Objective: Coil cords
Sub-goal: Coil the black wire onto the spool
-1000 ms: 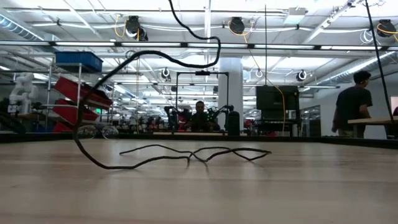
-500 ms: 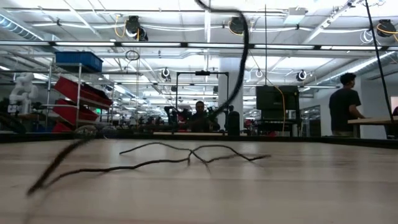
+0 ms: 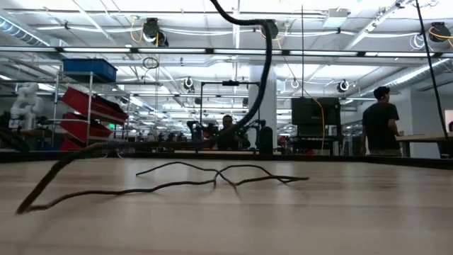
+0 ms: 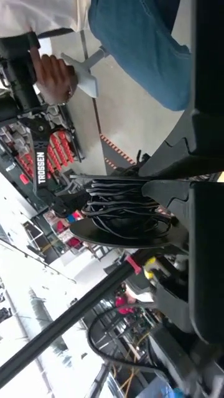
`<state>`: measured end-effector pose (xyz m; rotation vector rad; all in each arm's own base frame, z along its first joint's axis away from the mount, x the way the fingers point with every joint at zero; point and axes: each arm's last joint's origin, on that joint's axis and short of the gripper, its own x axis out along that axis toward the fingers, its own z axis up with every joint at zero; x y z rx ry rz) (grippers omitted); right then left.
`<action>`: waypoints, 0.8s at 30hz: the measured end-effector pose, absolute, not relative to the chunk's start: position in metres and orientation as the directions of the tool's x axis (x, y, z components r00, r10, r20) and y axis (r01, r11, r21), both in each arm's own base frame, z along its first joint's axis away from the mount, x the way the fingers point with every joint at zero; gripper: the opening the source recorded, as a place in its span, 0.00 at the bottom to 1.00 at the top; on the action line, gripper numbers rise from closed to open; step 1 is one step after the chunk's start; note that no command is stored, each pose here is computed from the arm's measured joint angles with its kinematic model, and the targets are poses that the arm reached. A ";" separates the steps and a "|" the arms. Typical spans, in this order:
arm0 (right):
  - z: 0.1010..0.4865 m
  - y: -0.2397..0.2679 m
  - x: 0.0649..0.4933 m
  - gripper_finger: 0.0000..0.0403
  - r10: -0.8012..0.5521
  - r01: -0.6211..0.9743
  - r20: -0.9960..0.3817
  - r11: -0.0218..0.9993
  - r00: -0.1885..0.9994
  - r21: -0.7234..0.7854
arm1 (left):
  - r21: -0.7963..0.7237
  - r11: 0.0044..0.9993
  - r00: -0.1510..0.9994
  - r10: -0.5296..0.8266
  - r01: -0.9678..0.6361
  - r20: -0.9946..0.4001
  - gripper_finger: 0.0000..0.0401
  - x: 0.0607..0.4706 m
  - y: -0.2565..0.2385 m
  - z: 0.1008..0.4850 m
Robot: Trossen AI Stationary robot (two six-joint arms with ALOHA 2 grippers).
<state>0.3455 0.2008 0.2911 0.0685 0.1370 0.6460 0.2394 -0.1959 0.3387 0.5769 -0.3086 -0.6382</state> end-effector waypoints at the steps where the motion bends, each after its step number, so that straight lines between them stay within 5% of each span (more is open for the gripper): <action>1: 0.291 0.202 0.345 0.36 0.604 -0.594 -0.106 0.797 0.790 0.109 | 0.591 0.659 0.771 -0.629 0.465 0.096 0.00 0.240 -0.196 0.339; 15: 0.277 0.208 0.355 0.33 0.606 -0.598 -0.083 0.794 0.791 0.109 | 0.589 0.682 0.812 -0.579 0.434 0.071 0.00 0.240 -0.185 0.342; 24: 0.276 0.209 0.354 0.03 0.609 -0.602 -0.094 0.793 0.788 0.094 | 0.569 0.685 0.804 -0.591 0.456 0.068 0.00 0.236 -0.183 0.345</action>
